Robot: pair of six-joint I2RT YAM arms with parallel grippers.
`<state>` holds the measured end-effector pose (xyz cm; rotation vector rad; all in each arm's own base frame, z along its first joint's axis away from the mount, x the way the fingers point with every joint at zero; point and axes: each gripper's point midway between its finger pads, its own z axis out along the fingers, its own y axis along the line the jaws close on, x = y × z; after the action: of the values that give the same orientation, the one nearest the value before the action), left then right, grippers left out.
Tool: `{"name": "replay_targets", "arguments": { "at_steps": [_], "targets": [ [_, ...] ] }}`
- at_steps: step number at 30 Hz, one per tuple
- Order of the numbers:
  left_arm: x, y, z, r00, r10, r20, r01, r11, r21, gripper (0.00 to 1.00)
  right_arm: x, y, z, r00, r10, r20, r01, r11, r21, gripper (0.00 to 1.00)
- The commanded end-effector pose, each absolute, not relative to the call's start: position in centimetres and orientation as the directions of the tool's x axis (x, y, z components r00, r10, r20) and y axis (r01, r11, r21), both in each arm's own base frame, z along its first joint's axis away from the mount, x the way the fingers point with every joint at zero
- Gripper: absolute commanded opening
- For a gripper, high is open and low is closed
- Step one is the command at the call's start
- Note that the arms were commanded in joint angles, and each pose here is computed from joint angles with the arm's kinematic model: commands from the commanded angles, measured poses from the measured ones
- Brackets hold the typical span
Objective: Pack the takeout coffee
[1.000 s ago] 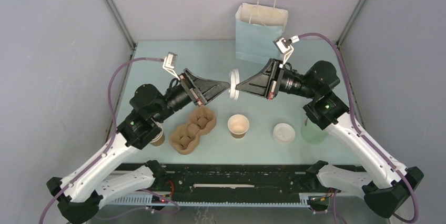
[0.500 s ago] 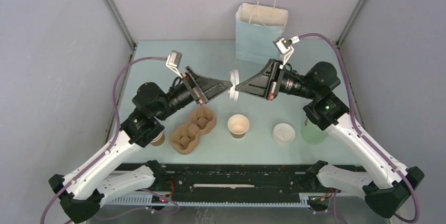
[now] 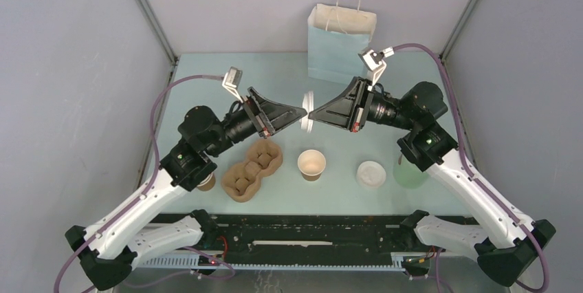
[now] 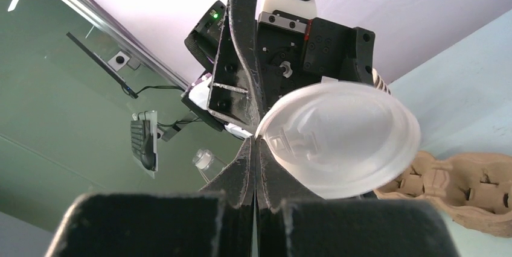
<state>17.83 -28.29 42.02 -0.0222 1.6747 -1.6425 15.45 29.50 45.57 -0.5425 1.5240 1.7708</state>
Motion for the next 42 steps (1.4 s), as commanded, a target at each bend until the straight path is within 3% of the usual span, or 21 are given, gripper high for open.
{"name": "replay_targets", "arguments": {
  "at_steps": [1,28,36,40,42],
  "targets": [
    [17.5,-28.7,42.9,-0.71,-0.498,-0.497,0.511,0.122,-0.851,1.0,15.0,29.6,46.3,-0.626,0.253,-0.737,-0.772,-0.073,0.631,0.0],
    [17.2,-28.1,42.8,-0.703,-0.502,-0.504,0.521,0.119,-0.845,1.0,15.7,30.0,44.6,-0.653,0.245,-0.717,-0.746,-0.046,0.664,0.0],
    [17.9,-28.0,42.1,-0.688,-0.506,-0.521,0.512,0.171,-0.842,0.89,15.8,30.1,44.5,-0.652,0.247,-0.717,-0.745,-0.037,0.666,0.0],
    [18.6,-27.7,40.9,-0.67,-0.498,-0.55,0.499,0.247,-0.831,0.85,16.2,29.8,43.9,-0.644,0.252,-0.722,-0.745,0.005,0.667,0.22],
    [18.9,-27.4,40.3,-0.655,-0.5,-0.566,0.492,0.286,-0.822,0.83,16.1,29.6,43.7,-0.638,0.253,-0.728,-0.748,0.025,0.664,0.38]
  ]
}}
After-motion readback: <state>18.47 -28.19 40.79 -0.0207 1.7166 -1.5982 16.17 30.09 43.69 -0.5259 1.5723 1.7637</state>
